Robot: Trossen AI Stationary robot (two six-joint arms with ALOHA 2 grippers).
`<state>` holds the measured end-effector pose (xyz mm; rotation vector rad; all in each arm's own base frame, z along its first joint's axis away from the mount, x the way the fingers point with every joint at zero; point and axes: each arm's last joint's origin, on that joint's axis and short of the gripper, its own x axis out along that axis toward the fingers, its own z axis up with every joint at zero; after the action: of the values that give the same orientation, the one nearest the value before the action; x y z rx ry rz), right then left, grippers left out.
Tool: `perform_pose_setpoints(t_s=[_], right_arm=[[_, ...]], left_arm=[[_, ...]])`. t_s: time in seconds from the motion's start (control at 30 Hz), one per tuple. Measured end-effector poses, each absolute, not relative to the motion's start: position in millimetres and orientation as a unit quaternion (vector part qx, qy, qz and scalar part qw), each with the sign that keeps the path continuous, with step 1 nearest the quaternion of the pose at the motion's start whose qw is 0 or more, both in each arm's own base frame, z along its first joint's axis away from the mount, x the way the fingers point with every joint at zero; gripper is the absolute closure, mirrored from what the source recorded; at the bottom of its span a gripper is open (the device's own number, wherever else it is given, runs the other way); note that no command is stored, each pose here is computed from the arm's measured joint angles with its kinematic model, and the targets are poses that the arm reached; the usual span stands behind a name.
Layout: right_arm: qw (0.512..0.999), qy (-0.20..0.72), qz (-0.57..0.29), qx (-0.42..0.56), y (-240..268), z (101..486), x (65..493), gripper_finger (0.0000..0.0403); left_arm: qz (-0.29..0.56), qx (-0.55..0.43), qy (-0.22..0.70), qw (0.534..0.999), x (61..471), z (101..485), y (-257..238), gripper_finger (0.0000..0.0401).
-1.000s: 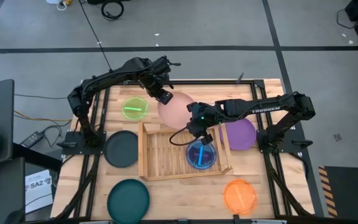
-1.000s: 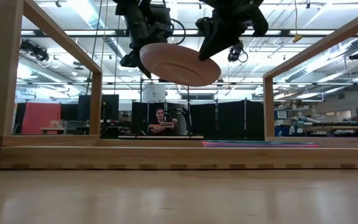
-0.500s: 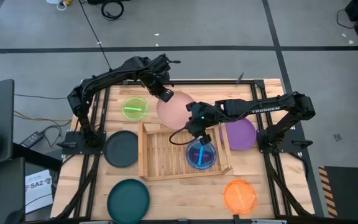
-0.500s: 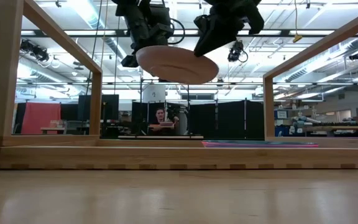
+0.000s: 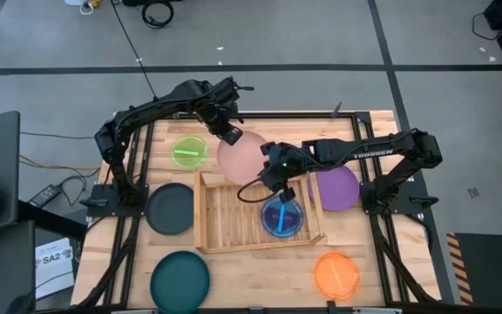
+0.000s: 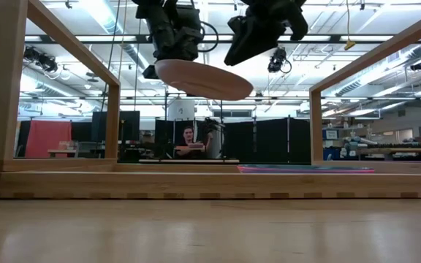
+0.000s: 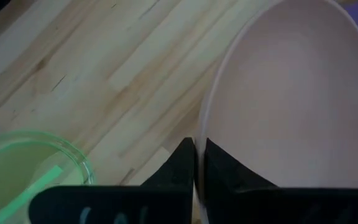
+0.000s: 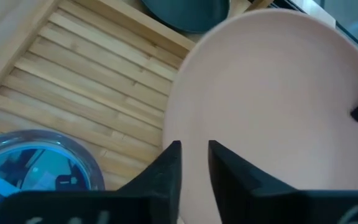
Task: Place and stack plates onto a shelf
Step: Put the pink plate on the shelf
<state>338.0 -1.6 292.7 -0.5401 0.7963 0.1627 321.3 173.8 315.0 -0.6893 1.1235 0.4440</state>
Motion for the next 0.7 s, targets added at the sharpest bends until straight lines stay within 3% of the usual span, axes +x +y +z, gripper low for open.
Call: perform_pose_setpoints(t_s=[0.23,0.7], right_arm=[[0.877,0.386,0.050,-0.283,4.4,295.5,338.3,0.0260],[0.903,0.344,0.003,-0.258,0.8,362.6,274.0,0.0256]], left_arm=[[0.166,-0.271,0.533,0.784,325.9,314.9,163.8,0.0384],[0.038,-0.156,0.613,0.774,339.9,282.5,105.3,0.0384]])
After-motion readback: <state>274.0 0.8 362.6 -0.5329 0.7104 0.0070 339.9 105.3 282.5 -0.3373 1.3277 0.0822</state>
